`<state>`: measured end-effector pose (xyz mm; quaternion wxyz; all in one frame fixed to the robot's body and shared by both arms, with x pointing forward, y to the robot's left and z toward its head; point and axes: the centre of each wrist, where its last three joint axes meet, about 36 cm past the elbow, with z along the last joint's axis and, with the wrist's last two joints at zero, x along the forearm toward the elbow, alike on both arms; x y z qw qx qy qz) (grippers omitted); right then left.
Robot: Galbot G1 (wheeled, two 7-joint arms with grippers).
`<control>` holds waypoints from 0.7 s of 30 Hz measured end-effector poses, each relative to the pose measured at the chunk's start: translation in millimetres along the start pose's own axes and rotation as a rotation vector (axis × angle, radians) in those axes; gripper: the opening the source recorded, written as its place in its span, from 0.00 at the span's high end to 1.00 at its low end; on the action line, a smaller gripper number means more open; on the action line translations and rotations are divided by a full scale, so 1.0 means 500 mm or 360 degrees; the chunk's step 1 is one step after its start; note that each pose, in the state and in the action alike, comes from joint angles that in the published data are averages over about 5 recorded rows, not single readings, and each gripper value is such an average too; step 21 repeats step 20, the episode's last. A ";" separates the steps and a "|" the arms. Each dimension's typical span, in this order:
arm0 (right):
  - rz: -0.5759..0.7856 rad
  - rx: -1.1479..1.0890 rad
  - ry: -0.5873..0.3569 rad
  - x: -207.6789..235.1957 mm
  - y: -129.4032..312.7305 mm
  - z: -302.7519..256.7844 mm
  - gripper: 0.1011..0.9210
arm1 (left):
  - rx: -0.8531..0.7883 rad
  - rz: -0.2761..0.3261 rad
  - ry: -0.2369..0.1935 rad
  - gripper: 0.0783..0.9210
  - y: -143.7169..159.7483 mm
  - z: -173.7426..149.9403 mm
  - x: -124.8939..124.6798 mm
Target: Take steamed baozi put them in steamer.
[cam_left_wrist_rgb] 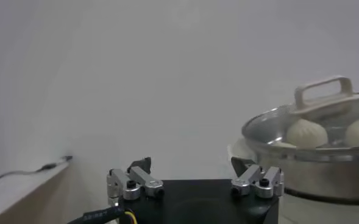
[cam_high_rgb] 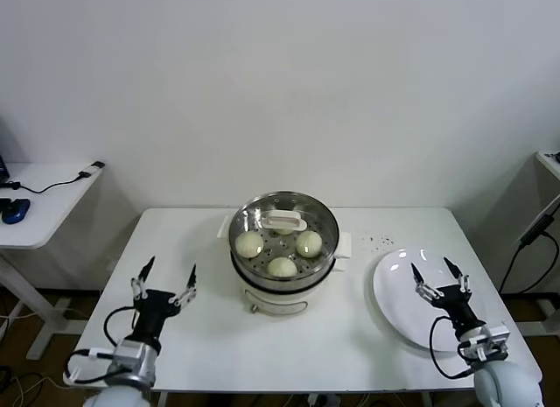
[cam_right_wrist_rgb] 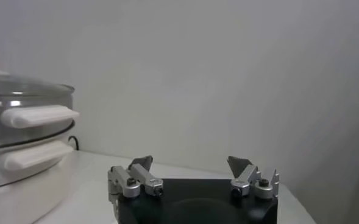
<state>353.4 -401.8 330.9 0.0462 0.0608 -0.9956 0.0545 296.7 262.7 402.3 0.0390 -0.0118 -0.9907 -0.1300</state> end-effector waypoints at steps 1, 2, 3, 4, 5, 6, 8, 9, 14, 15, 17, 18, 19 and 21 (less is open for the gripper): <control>-0.0003 -0.0005 -0.0002 0.003 0.002 -0.001 0.12 | 0.0022 -0.0012 -0.0003 0.12 0.001 0.006 0.006; -0.0006 -0.0011 -0.0003 0.006 0.004 -0.001 0.12 | 0.0042 -0.0025 -0.0007 0.12 0.002 0.011 0.012; -0.0008 -0.0017 -0.0005 0.009 0.006 -0.001 0.12 | 0.0059 -0.0037 -0.0011 0.12 0.002 0.015 0.017; -0.0009 -0.0023 -0.0006 0.012 0.008 -0.001 0.12 | 0.0074 -0.0050 -0.0015 0.12 0.003 0.019 0.023; -0.0011 -0.0029 -0.0007 0.014 0.009 -0.001 0.12 | 0.0088 -0.0063 -0.0019 0.12 0.003 0.022 0.028; -0.0012 -0.0033 -0.0008 0.017 0.010 -0.001 0.12 | 0.0099 -0.0074 -0.0024 0.12 0.003 0.025 0.032; -0.0017 -0.0038 -0.0008 0.021 0.011 -0.002 0.12 | 0.0115 -0.0093 -0.0030 0.12 0.004 0.029 0.041; -0.0019 -0.0039 -0.0008 0.022 0.011 -0.002 0.12 | 0.0120 -0.0099 -0.0032 0.12 0.005 0.030 0.045; -0.0021 -0.0052 -0.0008 0.025 0.013 -0.002 0.12 | 0.0123 -0.0125 -0.0035 0.12 0.008 0.034 0.062; -0.0022 -0.0055 -0.0008 0.026 0.014 -0.001 0.12 | 0.0119 -0.0127 -0.0034 0.12 0.008 0.035 0.065; -0.0026 -0.0060 -0.0008 0.027 0.017 -0.001 0.12 | 0.0108 -0.0131 -0.0034 0.12 0.010 0.036 0.070; -0.0029 -0.0061 -0.0008 0.027 0.018 -0.002 0.12 | 0.0102 -0.0133 -0.0035 0.12 0.011 0.036 0.072; -0.0030 -0.0061 -0.0008 0.028 0.019 -0.002 0.12 | 0.0099 -0.0134 -0.0034 0.12 0.011 0.036 0.073; -0.0032 -0.0061 -0.0008 0.028 0.020 -0.002 0.12 | 0.0096 -0.0135 -0.0035 0.12 0.012 0.036 0.073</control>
